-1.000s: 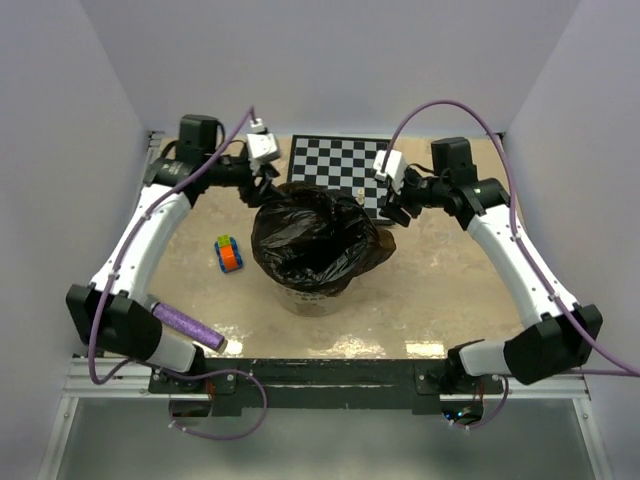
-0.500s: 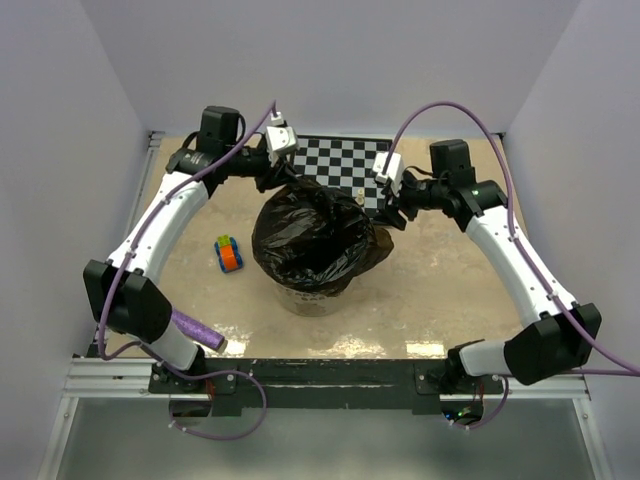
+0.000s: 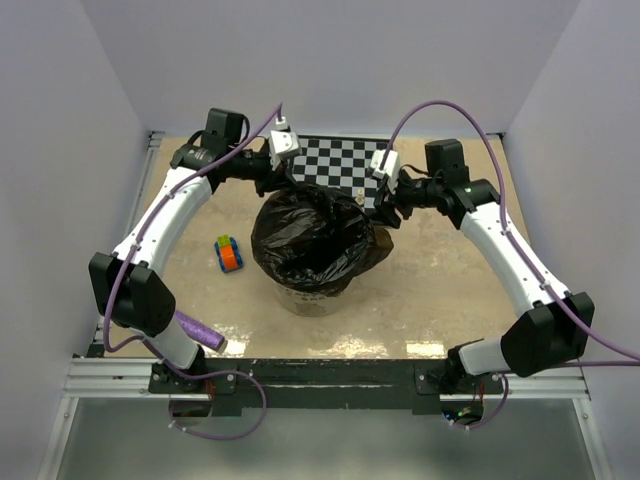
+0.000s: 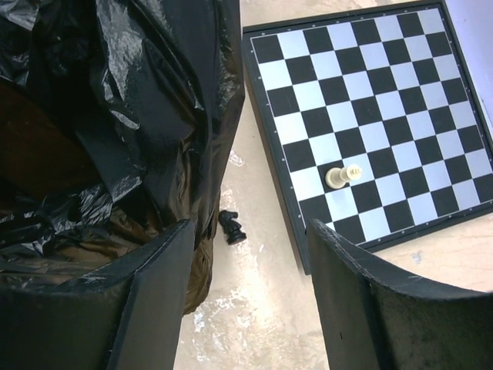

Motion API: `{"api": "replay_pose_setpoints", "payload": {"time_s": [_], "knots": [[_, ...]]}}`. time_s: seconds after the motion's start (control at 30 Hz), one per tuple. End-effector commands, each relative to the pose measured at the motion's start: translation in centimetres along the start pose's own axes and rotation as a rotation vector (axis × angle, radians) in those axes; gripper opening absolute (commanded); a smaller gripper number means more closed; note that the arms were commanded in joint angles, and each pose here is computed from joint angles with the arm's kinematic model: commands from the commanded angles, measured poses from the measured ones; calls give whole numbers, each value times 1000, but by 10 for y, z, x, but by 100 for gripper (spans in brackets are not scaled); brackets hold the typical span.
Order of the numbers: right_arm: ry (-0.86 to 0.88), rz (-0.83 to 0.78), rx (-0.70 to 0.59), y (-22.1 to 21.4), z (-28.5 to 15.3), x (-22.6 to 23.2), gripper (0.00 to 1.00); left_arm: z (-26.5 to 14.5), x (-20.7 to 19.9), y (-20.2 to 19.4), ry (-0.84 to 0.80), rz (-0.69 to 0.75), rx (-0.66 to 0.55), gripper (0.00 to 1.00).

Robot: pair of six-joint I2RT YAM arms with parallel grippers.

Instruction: Put the trash bags into the trash bin

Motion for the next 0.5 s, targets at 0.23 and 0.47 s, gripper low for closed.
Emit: {"api": "replay_pose_setpoints", "payload": {"time_s": [0.23,0.47], "knots": [[20,50,-56,-5,9,6,63,3,-3,-46,34,19,83,0],[-75,45,-22,-2,-1,0,63,-21,19,-55,158,-84,35,12]]}}
Point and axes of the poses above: each gripper's point midway between its finger pads, its own z axis out along the fingers, its own x axis along the line the jaws close on, y = z × x, the point moved 8 cm from there along -z, back along the fingers, and after that the axes turned 4 degrees about -z, right-handed, at the moved point
